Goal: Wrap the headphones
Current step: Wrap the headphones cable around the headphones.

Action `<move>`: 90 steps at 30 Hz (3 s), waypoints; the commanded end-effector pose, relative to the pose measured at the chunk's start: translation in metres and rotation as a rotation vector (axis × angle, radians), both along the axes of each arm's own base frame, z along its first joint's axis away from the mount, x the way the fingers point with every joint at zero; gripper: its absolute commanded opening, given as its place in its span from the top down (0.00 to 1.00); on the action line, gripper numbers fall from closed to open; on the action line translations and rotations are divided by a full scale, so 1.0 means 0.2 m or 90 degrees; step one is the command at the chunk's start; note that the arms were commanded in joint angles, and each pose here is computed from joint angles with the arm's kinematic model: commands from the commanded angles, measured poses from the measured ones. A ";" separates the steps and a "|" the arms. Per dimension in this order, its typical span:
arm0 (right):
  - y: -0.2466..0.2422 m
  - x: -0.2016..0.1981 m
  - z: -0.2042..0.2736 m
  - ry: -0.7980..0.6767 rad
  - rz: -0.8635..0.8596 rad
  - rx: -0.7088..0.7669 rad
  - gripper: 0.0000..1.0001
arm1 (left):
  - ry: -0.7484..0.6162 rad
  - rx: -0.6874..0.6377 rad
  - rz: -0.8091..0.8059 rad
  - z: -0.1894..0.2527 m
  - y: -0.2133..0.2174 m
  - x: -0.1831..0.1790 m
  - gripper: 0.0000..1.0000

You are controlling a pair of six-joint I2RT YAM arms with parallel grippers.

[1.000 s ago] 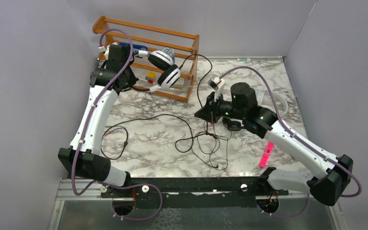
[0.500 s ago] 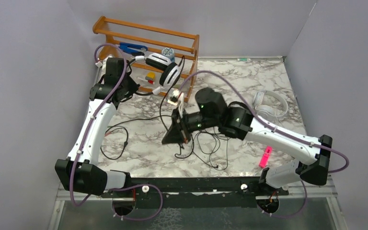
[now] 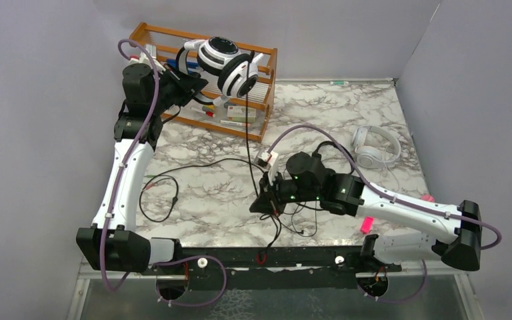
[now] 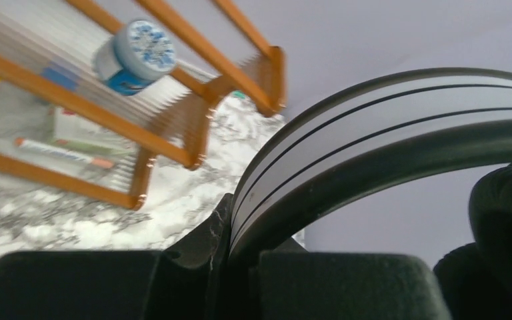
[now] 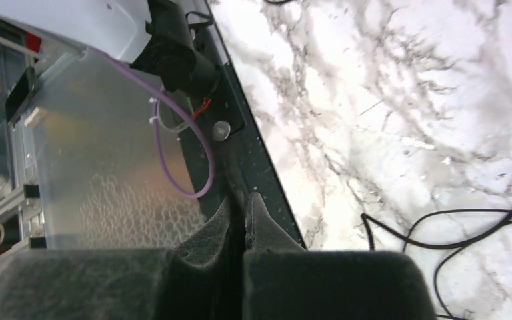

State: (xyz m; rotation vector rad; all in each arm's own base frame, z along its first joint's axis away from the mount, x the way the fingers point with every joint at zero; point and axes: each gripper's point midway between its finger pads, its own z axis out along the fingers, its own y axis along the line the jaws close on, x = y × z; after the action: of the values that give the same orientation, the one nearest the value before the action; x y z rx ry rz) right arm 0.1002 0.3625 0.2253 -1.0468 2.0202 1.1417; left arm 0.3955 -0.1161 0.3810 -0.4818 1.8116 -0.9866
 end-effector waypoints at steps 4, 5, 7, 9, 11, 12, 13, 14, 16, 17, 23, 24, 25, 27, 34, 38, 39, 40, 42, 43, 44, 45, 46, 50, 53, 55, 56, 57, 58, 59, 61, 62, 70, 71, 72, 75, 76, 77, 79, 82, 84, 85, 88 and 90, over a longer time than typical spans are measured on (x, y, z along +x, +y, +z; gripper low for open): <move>-0.07 0.25 0.00 -0.062 -0.059 0.022 1.00 | -0.219 -0.077 -0.260 0.45 -0.26 -0.29 1.00; -0.07 0.26 0.01 -0.074 -0.056 0.024 1.00 | -0.226 -0.067 -0.281 0.45 -0.28 -0.33 1.00; -0.09 0.33 0.02 -0.092 -0.071 0.016 1.00 | -0.239 -0.043 -0.309 0.44 -0.30 -0.39 1.00; -0.13 0.44 0.02 -0.094 -0.092 0.000 1.00 | -0.236 -0.017 -0.327 0.41 -0.30 -0.43 1.00; -0.17 0.55 0.00 -0.076 -0.108 -0.016 1.00 | -0.227 -0.005 -0.364 0.36 -0.34 -0.48 1.00; -0.19 0.60 0.00 -0.066 -0.114 -0.021 1.00 | -0.224 0.002 -0.386 0.34 -0.37 -0.51 1.00; -0.20 0.66 0.00 -0.057 -0.119 -0.020 1.00 | -0.222 0.013 -0.401 0.32 -0.39 -0.54 1.00; -0.21 0.70 -0.01 -0.047 -0.123 -0.022 1.00 | -0.209 0.028 -0.412 0.28 -0.42 -0.57 1.00; -0.21 0.80 -0.01 -0.033 -0.135 -0.034 1.00 | -0.188 0.073 -0.419 0.20 -0.49 -0.61 1.00; -0.21 0.84 -0.01 -0.028 -0.140 -0.043 1.00 | -0.176 0.098 -0.421 0.15 -0.52 -0.63 1.00; -0.21 1.03 0.08 -0.018 -0.150 -0.054 1.00 | -0.111 0.212 -0.427 -0.13 -0.57 -0.68 1.00; -0.22 1.05 0.09 -0.014 -0.153 -0.053 1.00 | -0.106 0.225 -0.435 -0.17 -0.58 -0.69 1.00; -0.24 1.07 0.10 -0.010 -0.153 -0.049 1.00 | -0.104 0.237 -0.445 -0.20 -0.59 -0.70 1.00; -0.28 1.10 0.12 0.002 -0.155 -0.035 1.00 | -0.095 0.274 -0.453 -0.28 -0.59 -0.73 1.00; -0.39 1.11 0.20 0.011 -0.161 -0.061 1.00 | 0.012 0.521 -0.324 -0.59 -0.38 -0.63 1.00; -0.45 1.15 0.20 0.007 -0.198 -0.122 1.00 | 0.060 0.667 -0.208 -0.67 -0.19 -0.54 1.00; -0.45 1.15 0.20 0.009 -0.191 -0.125 1.00 | 0.066 0.697 -0.190 -0.68 -0.15 -0.53 1.00; -0.44 1.14 0.20 0.012 -0.179 -0.124 1.00 | 0.070 0.725 -0.169 -0.68 -0.12 -0.51 1.00; -0.43 1.13 0.21 0.023 -0.164 -0.121 1.00 | 0.070 0.755 -0.150 -0.68 -0.09 -0.49 1.00; -0.42 1.13 0.22 0.027 -0.162 -0.122 1.00 | 0.070 0.771 -0.132 -0.67 -0.07 -0.49 1.00; -0.42 1.13 0.22 0.030 -0.162 -0.125 1.00 | 0.071 0.789 -0.107 -0.65 -0.04 -0.48 1.00; -0.42 1.13 0.22 0.032 -0.162 -0.127 1.00 | 0.074 0.801 -0.077 -0.64 -0.01 -0.46 1.00; -0.42 1.13 0.23 0.033 -0.162 -0.128 1.00 | 0.077 0.804 -0.047 -0.61 0.02 -0.46 1.00; -0.44 1.12 0.20 0.035 -0.167 -0.136 1.00 | 0.035 0.704 -0.021 -0.49 -0.03 -0.47 1.00; -0.45 1.07 0.14 0.052 -0.156 -0.134 1.00 | -0.017 0.581 0.032 -0.34 -0.06 -0.49 1.00; -0.45 1.02 0.11 0.065 -0.148 -0.123 1.00 | -0.061 0.505 0.057 -0.21 -0.07 -0.51 1.00; -0.45 0.99 0.08 0.075 -0.143 -0.119 1.00 | -0.079 0.470 0.073 -0.15 -0.07 -0.52 1.00; -0.45 0.96 0.06 0.083 -0.138 -0.115 1.00 | -0.095 0.437 0.089 -0.08 -0.06 -0.53 1.00; -0.45 0.94 0.02 0.096 -0.134 -0.113 1.00 | -0.105 0.412 0.099 -0.03 -0.06 -0.54 1.00; -0.46 0.91 0.00 0.104 -0.132 -0.107 1.00 | -0.112 0.387 0.108 0.02 -0.06 -0.54 1.00; -0.43 0.86 -0.03 0.126 -0.119 -0.078 1.00 | -0.121 0.341 0.120 0.11 -0.07 -0.54 1.00; -0.42 0.82 -0.06 0.140 -0.101 -0.056 1.00 | -0.124 0.316 0.125 0.15 -0.08 -0.54 1.00; -0.30 0.72 0.05 0.137 -0.019 0.109 0.91 | -0.141 0.160 0.137 0.38 -0.14 -0.55 1.00; -0.30 0.71 0.06 0.126 -0.012 0.119 0.85 | -0.141 0.148 0.138 0.40 -0.15 -0.55 1.00; -0.31 0.71 0.08 0.106 -0.008 0.129 0.77 | -0.141 0.135 0.136 0.42 -0.15 -0.55 1.00; -0.32 0.65 0.17 0.021 0.020 0.186 0.47 | -0.134 0.099 0.124 0.46 -0.19 -0.56 1.00; -0.33 0.64 0.20 -0.010 0.019 0.206 0.37 | -0.128 0.087 0.122 0.47 -0.20 -0.56 1.00; -0.34 0.62 0.24 -0.042 0.017 0.231 0.27 | -0.119 0.076 0.123 0.47 -0.20 -0.56 1.00; -0.36 0.59 0.30 -0.102 0.010 0.275 0.18 | -0.103 0.057 0.125 0.46 -0.21 -0.56 1.00; -0.41 0.59 0.38 -0.162 -0.042 0.319 0.13 | -0.088 0.028 0.124 0.47 -0.22 -0.56 1.00; -0.42 0.57 0.44 -0.198 -0.045 0.353 0.12 | -0.081 0.014 0.119 0.46 -0.23 -0.57 1.00; -0.42 0.56 0.48 -0.208 -0.038 0.374 0.12 | -0.080 0.008 0.118 0.46 -0.24 -0.57 1.00; -0.42 0.51 0.58 -0.190 -0.016 0.411 0.29 | -0.076 0.003 0.127 0.46 -0.23 -0.56 1.00; -0.42 0.49 0.63 -0.167 -0.018 0.432 0.43 | -0.078 -0.001 0.138 0.47 -0.22 -0.55 1.00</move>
State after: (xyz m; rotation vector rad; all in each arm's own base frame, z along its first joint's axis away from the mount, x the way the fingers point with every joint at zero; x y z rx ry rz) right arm 0.2066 0.2792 0.3062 -0.8134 1.4258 1.3676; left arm 0.2880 -0.1593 0.4357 -0.5132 1.7336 -0.7070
